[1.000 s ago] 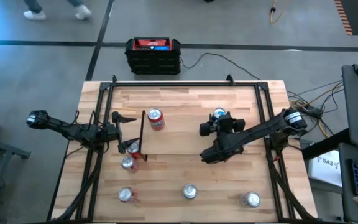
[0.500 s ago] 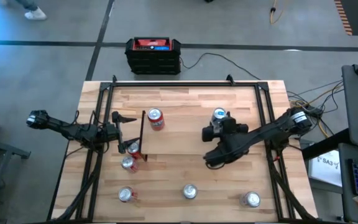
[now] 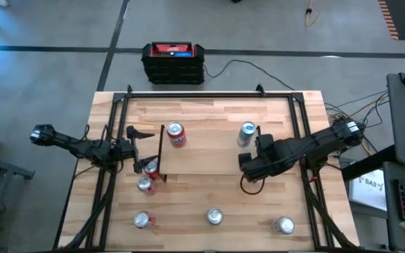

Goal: Place canned beverage on shelf
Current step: Put the blue soda can on the shelf aligned with the other blue soda can

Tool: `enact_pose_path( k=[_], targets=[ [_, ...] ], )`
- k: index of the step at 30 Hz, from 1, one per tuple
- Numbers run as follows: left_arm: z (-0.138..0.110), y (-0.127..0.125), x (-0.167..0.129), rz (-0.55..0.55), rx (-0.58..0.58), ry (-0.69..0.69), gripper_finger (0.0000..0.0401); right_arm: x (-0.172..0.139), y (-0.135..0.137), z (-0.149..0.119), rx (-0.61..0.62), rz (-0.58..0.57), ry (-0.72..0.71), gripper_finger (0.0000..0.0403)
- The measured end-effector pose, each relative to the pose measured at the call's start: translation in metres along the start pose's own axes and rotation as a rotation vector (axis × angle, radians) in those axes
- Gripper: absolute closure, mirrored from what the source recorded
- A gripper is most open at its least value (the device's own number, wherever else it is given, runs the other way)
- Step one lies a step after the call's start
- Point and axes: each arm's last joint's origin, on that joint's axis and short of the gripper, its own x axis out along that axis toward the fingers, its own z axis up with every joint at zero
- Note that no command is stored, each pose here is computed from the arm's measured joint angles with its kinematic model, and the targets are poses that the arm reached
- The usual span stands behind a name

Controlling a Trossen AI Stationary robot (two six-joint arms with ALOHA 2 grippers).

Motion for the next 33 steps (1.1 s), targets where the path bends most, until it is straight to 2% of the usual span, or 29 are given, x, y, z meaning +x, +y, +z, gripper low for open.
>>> enact_pose_path(
  k=[9,14,20,25,33],
  targets=[
    [0.0,0.0,0.0,0.0,0.0,0.0,0.0001,-0.012,-0.013,-0.001,0.017,-0.002,0.229,0.0019],
    [0.0,0.0,0.0,0.0,0.0,0.0,0.0001,-0.012,-0.027,0.001,0.017,-0.003,0.23,0.0019],
    [0.0,0.0,0.0,0.0,0.0,0.0,0.0001,-0.006,-0.056,0.006,0.124,-0.021,0.227,0.0019],
    [0.0,0.0,0.0,0.0,0.0,0.0,0.0001,0.002,-0.077,0.01,0.153,-0.032,0.21,0.0019],
    [0.0,0.0,0.0,0.0,0.0,0.0,0.0001,0.027,-0.075,0.005,0.129,-0.114,0.107,0.0019]
  ],
)
